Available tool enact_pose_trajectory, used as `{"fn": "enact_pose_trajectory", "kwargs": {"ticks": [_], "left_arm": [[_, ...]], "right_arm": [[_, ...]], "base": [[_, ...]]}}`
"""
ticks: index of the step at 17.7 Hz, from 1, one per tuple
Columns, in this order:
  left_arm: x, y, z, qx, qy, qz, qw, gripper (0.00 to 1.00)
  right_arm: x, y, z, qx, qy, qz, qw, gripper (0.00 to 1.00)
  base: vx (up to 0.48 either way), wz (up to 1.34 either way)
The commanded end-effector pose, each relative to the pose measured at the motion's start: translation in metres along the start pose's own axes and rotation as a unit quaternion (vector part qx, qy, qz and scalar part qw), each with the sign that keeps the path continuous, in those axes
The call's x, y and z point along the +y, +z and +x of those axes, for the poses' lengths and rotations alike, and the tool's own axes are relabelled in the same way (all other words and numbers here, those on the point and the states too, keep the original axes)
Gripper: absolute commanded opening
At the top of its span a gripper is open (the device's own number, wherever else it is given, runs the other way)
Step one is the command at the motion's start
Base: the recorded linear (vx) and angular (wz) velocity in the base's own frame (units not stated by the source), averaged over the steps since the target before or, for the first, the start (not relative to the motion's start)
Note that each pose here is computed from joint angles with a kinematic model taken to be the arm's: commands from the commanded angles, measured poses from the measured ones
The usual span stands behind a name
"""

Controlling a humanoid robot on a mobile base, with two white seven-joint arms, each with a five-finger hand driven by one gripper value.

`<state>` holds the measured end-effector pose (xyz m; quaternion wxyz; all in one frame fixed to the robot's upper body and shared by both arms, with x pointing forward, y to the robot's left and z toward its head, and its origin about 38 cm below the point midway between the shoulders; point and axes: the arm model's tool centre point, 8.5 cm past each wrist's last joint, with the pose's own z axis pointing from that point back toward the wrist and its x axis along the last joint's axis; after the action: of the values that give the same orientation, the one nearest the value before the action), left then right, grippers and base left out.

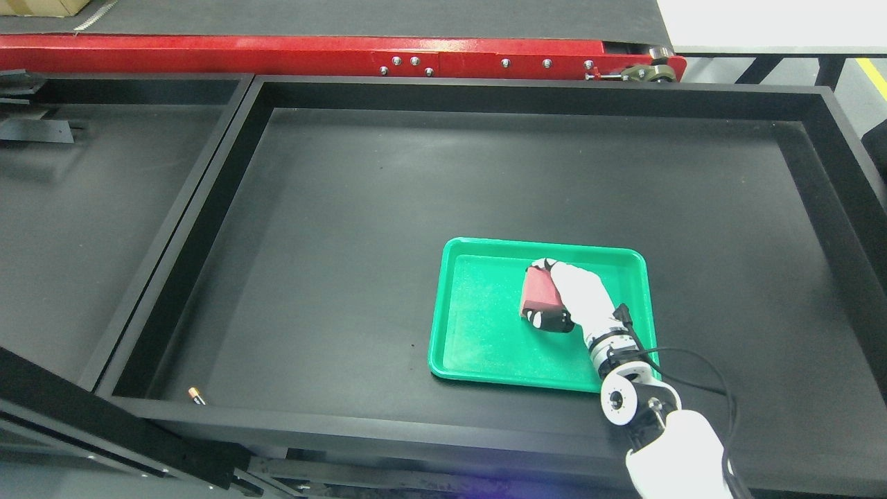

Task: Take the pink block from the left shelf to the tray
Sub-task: 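Lift the pink block off the green tray with the right hand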

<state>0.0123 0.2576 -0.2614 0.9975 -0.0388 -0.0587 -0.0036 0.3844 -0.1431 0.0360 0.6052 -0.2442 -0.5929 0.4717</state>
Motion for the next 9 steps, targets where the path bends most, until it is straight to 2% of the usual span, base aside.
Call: {"fn": "enact_pose_trajectory", "kwargs": {"ticks": [1, 6, 9], "left_arm": [[0.01, 0.002, -0.007, 0.001, -0.001, 0.007, 1.0, 1.0], [0.01, 0.002, -0.007, 0.001, -0.001, 0.007, 1.0, 1.0], [0.01, 0.002, -0.007, 0.001, -0.001, 0.007, 1.0, 1.0]], "right_arm": [[-0.037, 0.012, -0.023, -0.068, -0.034, -0.097, 0.992, 0.02], [-0.072, 0.047, -0.034, -0.131, -0.108, -0.243, 0.955, 0.03], [-0.083, 0.054, -0.042, -0.125, -0.111, -0.285, 0.944, 0.04]], "base": [[0.0, 0.0], [0.0, 0.0], [0.0, 0.0]]}}
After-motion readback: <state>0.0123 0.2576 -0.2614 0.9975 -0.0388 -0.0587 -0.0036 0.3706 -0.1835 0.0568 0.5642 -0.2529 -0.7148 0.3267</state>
